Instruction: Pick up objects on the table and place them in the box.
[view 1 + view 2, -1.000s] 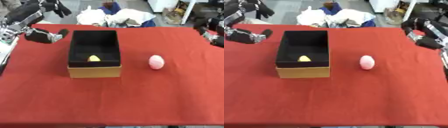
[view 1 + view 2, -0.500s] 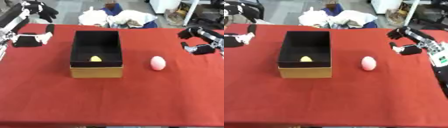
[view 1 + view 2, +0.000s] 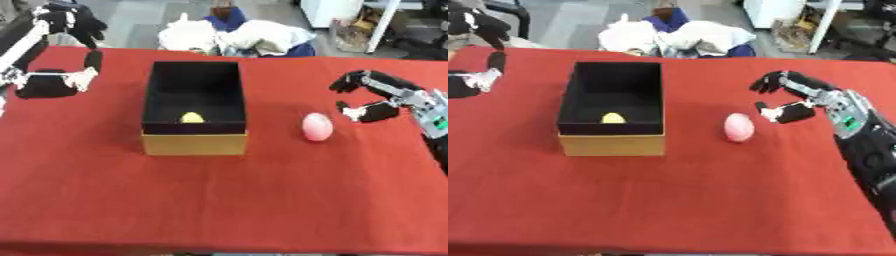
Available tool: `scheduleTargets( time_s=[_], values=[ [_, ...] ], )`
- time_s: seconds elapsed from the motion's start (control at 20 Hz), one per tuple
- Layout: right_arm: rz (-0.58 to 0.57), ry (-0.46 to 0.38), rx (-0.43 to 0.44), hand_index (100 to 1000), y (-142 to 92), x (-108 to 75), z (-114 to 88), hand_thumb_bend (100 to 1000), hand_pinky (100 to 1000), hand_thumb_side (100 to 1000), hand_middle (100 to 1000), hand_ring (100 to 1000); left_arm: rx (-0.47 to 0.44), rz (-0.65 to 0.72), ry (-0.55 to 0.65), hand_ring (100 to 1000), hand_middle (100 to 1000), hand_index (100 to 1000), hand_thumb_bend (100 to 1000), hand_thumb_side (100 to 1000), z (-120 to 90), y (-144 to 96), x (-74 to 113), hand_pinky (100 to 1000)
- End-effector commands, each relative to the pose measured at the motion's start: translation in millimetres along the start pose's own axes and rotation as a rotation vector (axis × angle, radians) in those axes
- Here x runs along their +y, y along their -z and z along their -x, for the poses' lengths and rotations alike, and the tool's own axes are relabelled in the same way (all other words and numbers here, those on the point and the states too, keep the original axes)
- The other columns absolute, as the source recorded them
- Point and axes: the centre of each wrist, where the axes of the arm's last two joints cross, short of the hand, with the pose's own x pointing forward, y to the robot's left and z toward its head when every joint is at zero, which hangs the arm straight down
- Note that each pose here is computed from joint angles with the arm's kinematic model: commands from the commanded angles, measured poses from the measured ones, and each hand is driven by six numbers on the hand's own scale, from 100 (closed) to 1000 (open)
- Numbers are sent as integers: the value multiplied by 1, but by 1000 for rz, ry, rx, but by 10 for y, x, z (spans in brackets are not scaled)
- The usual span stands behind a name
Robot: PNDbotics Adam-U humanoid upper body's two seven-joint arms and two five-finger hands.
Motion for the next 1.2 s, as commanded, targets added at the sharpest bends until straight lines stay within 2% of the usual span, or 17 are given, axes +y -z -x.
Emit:
scheduleTargets(
  time_s=[0.05,0.6,0.9,1.0,1.05,1.1,1.15,1.2],
  values=[
    [-181,-127,-127,831,30,-130,-38,100,788,361,775,789,-5,-15,22,574,603,794,100,100,-21,-2,114,641],
    [-351,-186,-122,842,101,-32,-91,100,799,496,802,799,7,-5,21,573,603,794,100,112,6,-24,90,641],
    [-453,-217,-116,842,134,31,-119,100,801,535,810,794,8,-2,20,572,602,793,100,116,8,-26,81,640],
    [-468,-225,-115,801,137,52,-124,100,799,526,808,794,9,-1,20,571,602,793,100,120,11,-29,78,640],
    [-471,-227,-115,729,139,62,-127,100,796,489,802,791,10,-2,19,570,601,793,100,122,13,-30,77,639],
    [-468,-227,-116,711,140,68,-128,100,795,479,799,790,10,-2,19,570,601,793,100,121,13,-31,76,639],
    [-456,-226,-118,583,138,66,-130,100,782,385,776,773,10,-2,19,570,601,793,100,125,13,-31,76,639],
    [-439,-225,-121,565,136,60,-131,100,779,370,772,770,11,-2,19,570,601,793,100,127,14,-31,75,639]
  ],
)
